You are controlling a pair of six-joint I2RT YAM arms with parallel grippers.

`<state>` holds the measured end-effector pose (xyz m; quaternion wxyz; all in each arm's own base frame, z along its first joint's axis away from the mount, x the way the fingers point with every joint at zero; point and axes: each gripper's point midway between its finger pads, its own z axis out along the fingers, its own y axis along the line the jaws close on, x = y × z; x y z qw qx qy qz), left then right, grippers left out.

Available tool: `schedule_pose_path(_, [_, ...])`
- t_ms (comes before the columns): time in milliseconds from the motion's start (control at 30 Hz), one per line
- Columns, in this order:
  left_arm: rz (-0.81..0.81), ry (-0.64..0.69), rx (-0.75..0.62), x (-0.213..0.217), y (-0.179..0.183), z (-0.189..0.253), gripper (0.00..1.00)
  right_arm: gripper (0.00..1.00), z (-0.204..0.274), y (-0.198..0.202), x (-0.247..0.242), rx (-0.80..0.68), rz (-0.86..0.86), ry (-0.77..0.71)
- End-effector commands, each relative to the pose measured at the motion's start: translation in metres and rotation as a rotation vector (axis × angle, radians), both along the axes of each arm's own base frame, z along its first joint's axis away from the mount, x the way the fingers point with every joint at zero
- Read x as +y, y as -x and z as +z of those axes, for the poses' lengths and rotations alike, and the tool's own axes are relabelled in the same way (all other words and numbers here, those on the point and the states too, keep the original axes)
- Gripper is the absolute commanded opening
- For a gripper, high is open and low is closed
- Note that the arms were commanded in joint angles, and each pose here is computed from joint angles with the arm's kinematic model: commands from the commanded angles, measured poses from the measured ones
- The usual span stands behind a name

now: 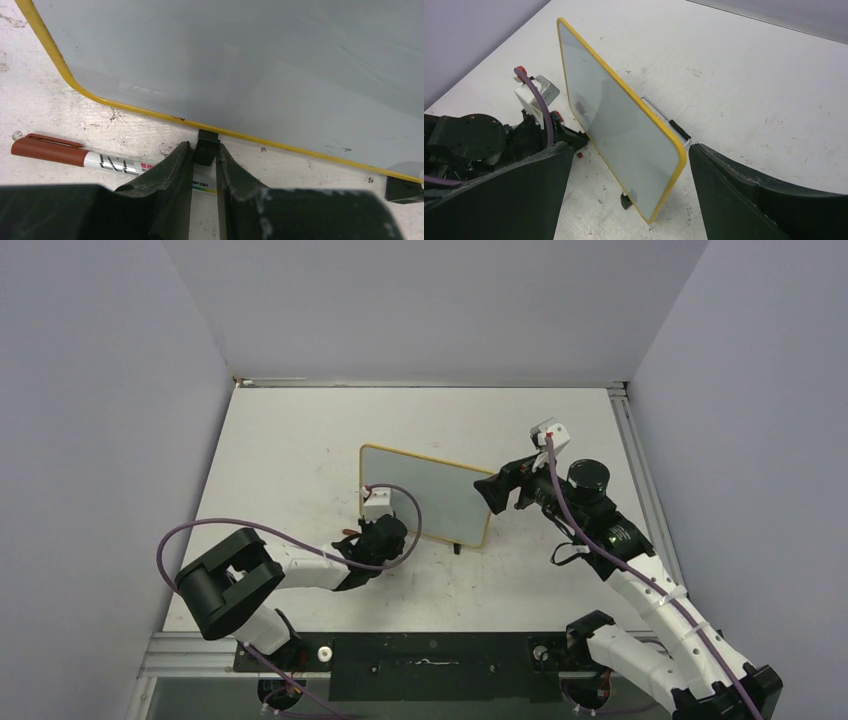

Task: Write a sentence on the whiteboard
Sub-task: Adjust the whiteboard stand at the center of the board.

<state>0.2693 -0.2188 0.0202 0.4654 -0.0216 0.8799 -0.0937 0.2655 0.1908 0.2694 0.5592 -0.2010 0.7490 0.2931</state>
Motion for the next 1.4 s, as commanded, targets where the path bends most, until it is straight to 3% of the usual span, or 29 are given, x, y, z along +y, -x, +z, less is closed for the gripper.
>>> schedule_pose_path(0, [0.059, 0.060, 0.017, -0.014, -0.001, 0.008, 0.00, 0.89, 0.026, -0.008, -0.013, -0.084, -0.093, -0.055])
schedule_pose_path(467, [0.081, 0.112, 0.027, -0.030, -0.005, 0.011, 0.00, 0.93, 0.023, 0.004, -0.015, -0.062, -0.080, -0.052])
schedule_pose_path(633, [0.011, 0.168, 0.024, -0.038, 0.003, 0.026, 0.30, 0.95, 0.020, 0.019, -0.002, -0.035, 0.003, -0.063])
schedule_pose_path(733, [-0.022, 0.193, 0.017, -0.039, 0.008, 0.036, 0.41, 0.96, 0.017, 0.027, 0.003, -0.022, 0.032, -0.058])
schedule_pose_path(1100, [-0.073, 0.168, 0.063, -0.008, 0.041, 0.068, 0.57, 0.96, 0.006, 0.040, 0.035, 0.016, 0.129, -0.037])
schedule_pose_path(1233, [-0.111, 0.132, 0.106, 0.012, 0.048, 0.119, 0.71, 0.94, 0.003, 0.046, 0.050, 0.035, 0.162, -0.070])
schedule_pose_path(1367, [-0.107, 0.120, 0.104, 0.049, 0.044, 0.161, 0.76, 0.90, -0.007, 0.057, 0.072, 0.080, 0.226, -0.094])
